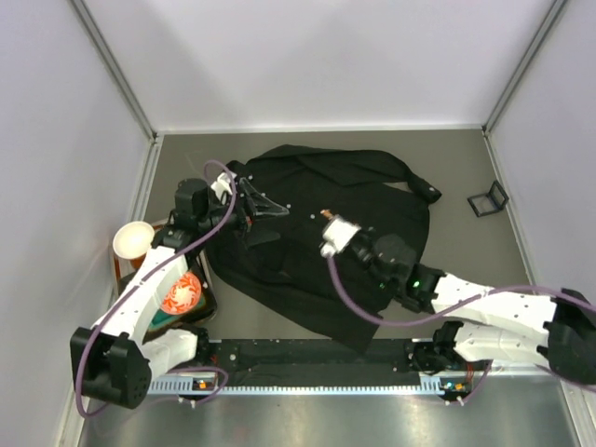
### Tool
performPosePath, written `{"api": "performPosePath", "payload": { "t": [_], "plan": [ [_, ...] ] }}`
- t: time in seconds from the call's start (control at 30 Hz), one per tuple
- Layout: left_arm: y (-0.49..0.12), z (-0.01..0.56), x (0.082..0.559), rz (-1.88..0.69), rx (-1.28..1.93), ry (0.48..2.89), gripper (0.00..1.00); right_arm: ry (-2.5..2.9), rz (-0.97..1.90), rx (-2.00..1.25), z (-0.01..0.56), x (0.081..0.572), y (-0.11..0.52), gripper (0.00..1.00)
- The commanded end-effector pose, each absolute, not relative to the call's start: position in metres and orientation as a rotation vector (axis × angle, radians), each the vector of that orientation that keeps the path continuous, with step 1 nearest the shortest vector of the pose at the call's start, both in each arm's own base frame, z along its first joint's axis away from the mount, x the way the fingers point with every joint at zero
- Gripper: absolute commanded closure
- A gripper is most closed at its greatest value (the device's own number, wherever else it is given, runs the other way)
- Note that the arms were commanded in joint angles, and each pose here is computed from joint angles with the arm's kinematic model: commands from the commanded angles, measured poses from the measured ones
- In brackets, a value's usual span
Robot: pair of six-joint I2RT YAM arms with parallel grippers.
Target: Remove the brooch from the garment
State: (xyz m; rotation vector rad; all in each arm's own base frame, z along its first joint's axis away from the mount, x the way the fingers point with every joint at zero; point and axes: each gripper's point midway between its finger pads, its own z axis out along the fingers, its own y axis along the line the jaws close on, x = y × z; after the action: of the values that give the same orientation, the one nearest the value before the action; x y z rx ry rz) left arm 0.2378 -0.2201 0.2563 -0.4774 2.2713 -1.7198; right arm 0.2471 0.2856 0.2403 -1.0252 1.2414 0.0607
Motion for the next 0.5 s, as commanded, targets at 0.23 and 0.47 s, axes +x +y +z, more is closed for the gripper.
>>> {"api": "performPosePath", "payload": {
  "t": [0.23,0.47],
  "plan": [
    [-0.209,0.252,0.277,-1.412,-0.197,2.231,0.02,1.732,0.406,-0.138,0.2,0.313,0.129,1.0],
    [-0.215,0.237,0.288,-1.415,-0.143,2.236,0.02,1.806,0.658,0.457,0.177,0.34,0.033,1.0]
  ]
}}
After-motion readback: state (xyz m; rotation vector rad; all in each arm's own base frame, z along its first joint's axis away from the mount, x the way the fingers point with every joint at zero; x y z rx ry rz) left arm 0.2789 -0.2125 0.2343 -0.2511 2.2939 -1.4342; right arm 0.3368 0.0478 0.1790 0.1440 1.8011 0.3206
